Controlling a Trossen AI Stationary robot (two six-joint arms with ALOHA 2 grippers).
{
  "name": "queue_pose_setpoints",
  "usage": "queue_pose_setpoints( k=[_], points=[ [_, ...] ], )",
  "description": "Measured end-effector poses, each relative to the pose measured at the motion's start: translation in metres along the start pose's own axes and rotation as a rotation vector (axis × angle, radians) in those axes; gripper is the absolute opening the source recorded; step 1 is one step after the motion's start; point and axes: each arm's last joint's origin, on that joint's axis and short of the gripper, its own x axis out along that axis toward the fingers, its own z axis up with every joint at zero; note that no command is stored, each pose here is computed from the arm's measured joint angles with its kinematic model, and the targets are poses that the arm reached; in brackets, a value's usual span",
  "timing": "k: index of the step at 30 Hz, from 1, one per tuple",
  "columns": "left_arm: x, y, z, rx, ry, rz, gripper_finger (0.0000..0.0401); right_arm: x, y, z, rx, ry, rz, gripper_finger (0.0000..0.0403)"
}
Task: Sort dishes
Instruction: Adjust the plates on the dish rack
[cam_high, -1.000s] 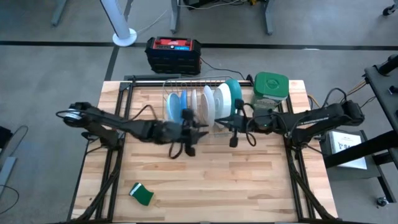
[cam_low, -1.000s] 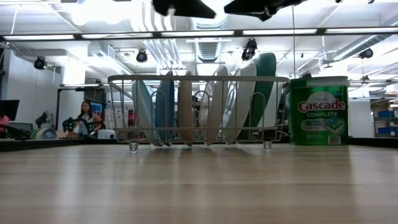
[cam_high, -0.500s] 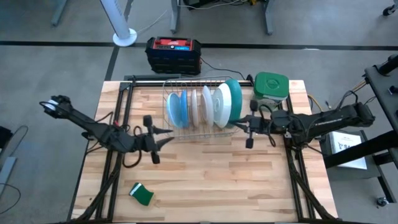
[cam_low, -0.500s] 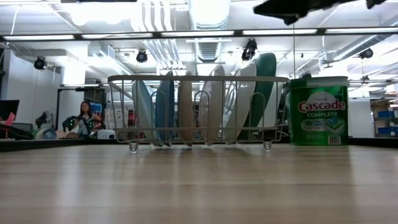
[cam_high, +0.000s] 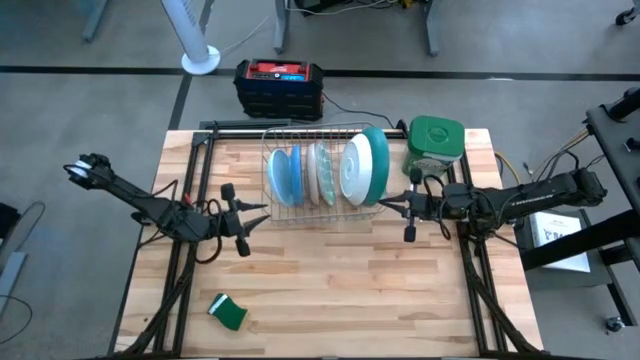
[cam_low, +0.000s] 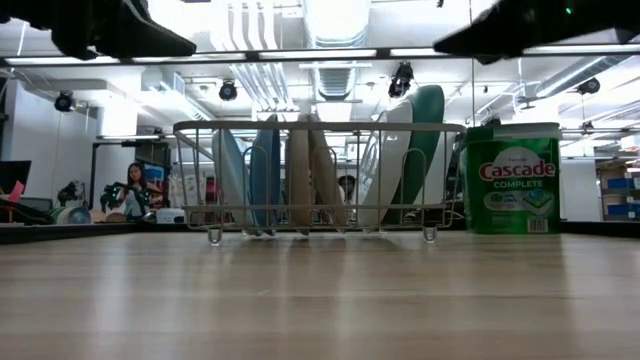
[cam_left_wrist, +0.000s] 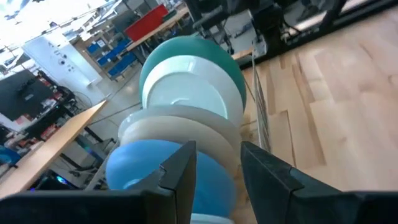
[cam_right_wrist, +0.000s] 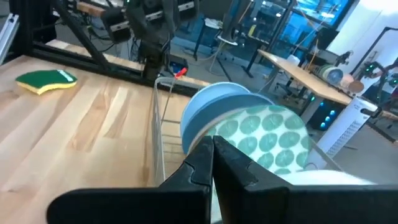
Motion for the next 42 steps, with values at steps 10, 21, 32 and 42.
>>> queue_pose_setpoints(
  k=[10, 21, 32, 42],
  points=[
    [0.006, 0.002, 0.003, -0.133, -0.031, 0.072, 0.0116, 0.001, 0.0, -0.002, 0.039, -0.014, -0.04, 0.0],
    [0.094, 0.033, 0.056, 0.014, 0.08, 0.185, 0.0116, 0.001, -0.002, -0.003, 0.078, 0.015, -0.086, 0.0],
    [0.184, 0.058, 0.045, 0.051, 0.359, 0.229, 0.0116, 0.001, 0.0, -0.008, 0.078, 0.068, -0.072, 0.0],
    [0.189, 0.064, 0.04, 0.054, 0.42, 0.307, 0.0116, 0.001, 0.0, -0.009, 0.078, 0.08, -0.07, 0.0]
  ],
)
